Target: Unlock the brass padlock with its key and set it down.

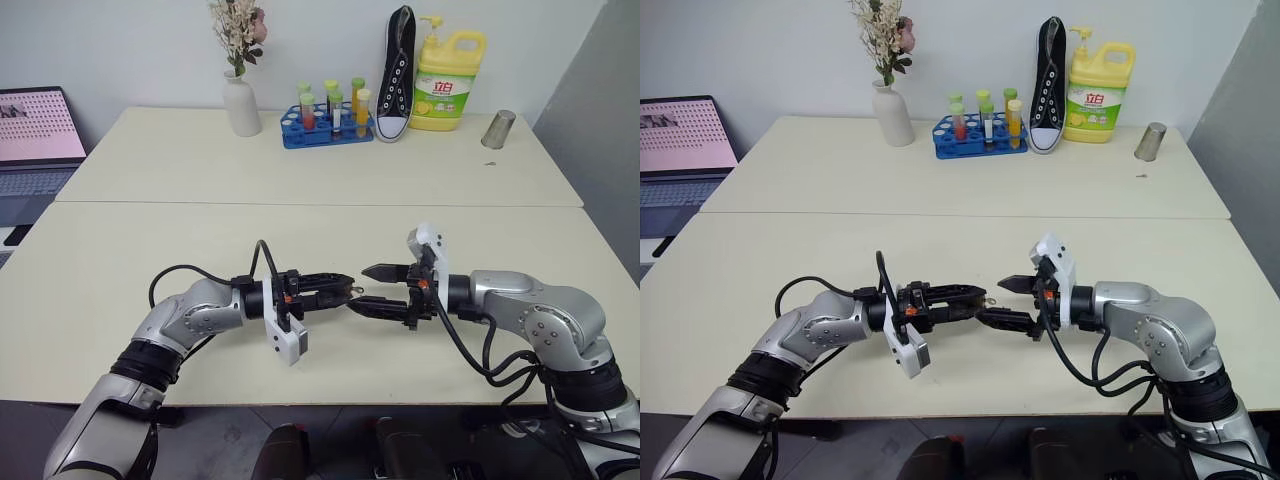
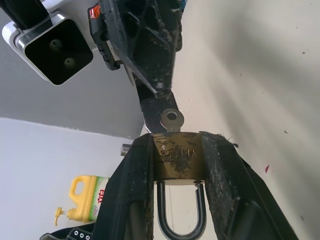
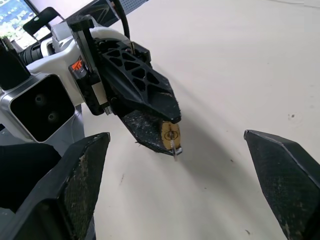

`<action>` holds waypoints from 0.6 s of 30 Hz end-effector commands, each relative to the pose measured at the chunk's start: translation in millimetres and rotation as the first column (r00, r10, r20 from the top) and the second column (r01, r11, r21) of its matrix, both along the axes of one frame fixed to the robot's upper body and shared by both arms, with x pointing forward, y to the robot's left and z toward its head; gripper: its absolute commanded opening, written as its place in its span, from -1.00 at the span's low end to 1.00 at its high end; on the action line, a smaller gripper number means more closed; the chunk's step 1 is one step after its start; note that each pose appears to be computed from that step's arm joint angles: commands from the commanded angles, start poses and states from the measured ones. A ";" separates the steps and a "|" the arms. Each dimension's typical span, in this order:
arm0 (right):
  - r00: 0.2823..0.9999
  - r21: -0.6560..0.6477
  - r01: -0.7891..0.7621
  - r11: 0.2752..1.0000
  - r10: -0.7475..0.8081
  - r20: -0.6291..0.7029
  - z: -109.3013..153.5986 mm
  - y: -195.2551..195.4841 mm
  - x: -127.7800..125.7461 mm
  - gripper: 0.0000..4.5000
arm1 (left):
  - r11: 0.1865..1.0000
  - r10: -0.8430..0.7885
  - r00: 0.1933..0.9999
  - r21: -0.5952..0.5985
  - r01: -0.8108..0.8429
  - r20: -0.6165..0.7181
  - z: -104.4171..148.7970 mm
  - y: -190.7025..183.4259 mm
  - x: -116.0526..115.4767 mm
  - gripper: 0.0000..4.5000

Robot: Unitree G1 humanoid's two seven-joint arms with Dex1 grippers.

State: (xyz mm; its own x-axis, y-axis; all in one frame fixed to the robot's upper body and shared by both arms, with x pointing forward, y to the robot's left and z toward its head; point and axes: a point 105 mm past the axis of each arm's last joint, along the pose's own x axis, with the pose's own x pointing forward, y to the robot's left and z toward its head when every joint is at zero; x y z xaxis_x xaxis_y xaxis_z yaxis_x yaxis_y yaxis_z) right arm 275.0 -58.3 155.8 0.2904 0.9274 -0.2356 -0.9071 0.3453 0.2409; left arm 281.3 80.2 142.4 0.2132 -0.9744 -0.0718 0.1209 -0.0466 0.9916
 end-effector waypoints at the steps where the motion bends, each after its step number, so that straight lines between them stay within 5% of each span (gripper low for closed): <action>1: 1.000 0.020 -0.017 1.000 0.016 0.021 5.6 6.6 1.2 1.00 | 0.999 -0.018 1.000 -0.034 0.019 0.019 10.2 -4.4 0.5 -0.56; 6: 1.000 0.021 -0.013 1.000 0.013 0.008 2.5 9.7 4.0 1.00 | 0.999 -0.019 1.000 -0.033 0.019 0.020 10.0 -4.9 0.3 -0.56; 9: 1.000 0.044 -0.002 0.999 0.003 -0.004 4.1 11.8 6.3 0.75 | 0.999 -0.018 1.000 -0.034 0.019 0.017 9.2 -4.6 -0.9 -0.56; 18: 1.000 0.057 -0.022 0.998 0.023 -0.014 5.8 13.5 4.9 -0.73 | 0.999 -0.016 1.000 -0.032 0.017 0.012 7.5 -3.7 -1.7 -0.56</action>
State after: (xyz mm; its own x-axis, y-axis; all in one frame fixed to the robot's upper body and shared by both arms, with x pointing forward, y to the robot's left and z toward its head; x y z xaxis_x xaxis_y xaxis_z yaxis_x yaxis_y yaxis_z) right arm 279.9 -44.8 149.2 0.2687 0.9377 -0.2205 -0.8972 0.3269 0.2968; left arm 282.2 78.3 143.3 0.2128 -0.9747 -0.0677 0.1205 -0.0426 0.9918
